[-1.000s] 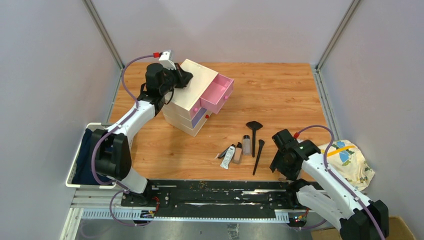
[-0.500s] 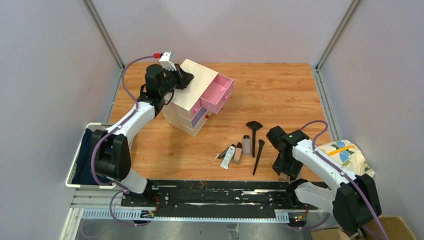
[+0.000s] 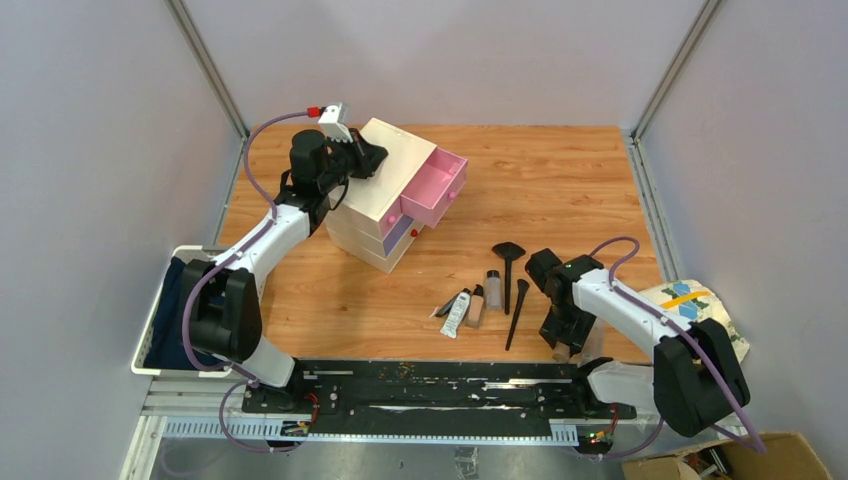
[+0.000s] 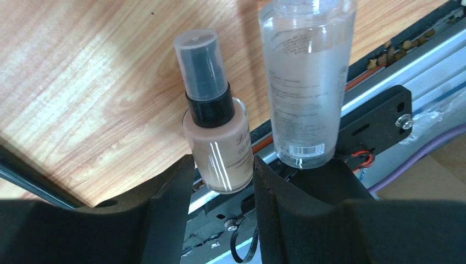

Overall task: Organize the makeup
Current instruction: Pick up the makeup from the corner of the board.

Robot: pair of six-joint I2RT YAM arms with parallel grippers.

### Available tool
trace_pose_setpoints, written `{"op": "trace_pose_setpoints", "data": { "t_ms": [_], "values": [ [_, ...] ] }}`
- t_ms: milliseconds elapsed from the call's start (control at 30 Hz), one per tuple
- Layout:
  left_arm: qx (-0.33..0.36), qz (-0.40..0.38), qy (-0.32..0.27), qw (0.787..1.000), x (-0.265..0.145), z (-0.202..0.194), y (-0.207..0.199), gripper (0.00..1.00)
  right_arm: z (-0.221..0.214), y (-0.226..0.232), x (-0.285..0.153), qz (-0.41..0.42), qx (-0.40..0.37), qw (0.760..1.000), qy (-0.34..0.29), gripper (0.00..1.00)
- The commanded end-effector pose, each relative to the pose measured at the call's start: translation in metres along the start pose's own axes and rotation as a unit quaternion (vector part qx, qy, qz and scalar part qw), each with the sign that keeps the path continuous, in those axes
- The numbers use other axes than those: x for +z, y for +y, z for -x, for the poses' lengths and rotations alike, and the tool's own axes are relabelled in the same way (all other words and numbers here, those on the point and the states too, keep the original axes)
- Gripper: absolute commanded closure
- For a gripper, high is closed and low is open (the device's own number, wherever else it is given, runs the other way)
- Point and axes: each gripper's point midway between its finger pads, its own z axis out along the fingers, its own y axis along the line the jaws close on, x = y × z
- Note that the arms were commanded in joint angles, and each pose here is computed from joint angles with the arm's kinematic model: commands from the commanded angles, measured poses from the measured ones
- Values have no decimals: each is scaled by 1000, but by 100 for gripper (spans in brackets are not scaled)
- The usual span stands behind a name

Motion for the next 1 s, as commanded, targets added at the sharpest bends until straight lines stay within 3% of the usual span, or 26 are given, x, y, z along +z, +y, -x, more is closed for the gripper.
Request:
{"op": "trace_pose_setpoints", "data": {
  "t_ms": [0,233,567,667,867,967],
  "values": [
    [-66,38,139,987,-13,-94,23,100,-6,4,9,1,-10,1000,10,54],
    [-68,40,139,987,-11,-96,24,100,-10,8,18,10,-6,1000,13,59],
    [-67,44,137,987,-11,-95,26,100,2,28,21,27,-18,999,3,93],
    [-66,47,137,987,-12,-95,26,100,-1,38,25,38,-31,999,16,92],
    [-64,49,135,988,-13,-94,27,100,-11,45,30,52,-58,997,27,79],
    [-63,51,132,988,-13,-92,27,100,-14,52,33,69,-64,995,30,83]
  ]
}}
